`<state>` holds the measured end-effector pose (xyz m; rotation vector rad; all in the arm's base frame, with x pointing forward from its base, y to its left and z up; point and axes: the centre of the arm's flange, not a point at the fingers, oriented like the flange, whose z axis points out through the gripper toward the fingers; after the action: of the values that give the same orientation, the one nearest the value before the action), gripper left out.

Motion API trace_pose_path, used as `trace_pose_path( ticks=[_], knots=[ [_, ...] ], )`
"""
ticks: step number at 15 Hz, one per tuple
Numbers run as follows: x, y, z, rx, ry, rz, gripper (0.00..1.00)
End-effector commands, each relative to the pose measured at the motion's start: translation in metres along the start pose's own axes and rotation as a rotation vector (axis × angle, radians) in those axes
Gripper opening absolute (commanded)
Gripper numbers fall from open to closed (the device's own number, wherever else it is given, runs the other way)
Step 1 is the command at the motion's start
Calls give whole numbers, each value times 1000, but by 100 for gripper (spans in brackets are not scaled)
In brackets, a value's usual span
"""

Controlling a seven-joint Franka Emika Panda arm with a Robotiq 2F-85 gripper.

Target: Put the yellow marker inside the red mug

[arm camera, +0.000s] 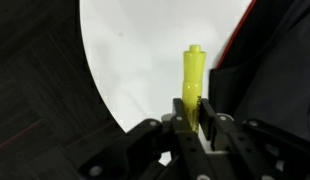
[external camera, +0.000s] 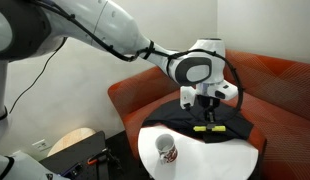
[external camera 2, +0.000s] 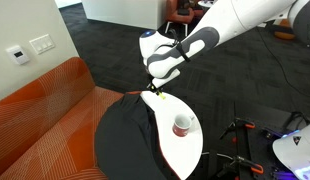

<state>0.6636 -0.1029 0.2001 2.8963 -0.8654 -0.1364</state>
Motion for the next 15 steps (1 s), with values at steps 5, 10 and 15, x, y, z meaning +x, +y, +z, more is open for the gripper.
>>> trace_pose_path(
  ticks=[5,10,15],
  knots=[
    [-75,3,-57,22,10,-310,5],
    [-120,1,-64,29,-14,-439,5],
    [-165,-24,-40,16,13,-362,5]
  ],
)
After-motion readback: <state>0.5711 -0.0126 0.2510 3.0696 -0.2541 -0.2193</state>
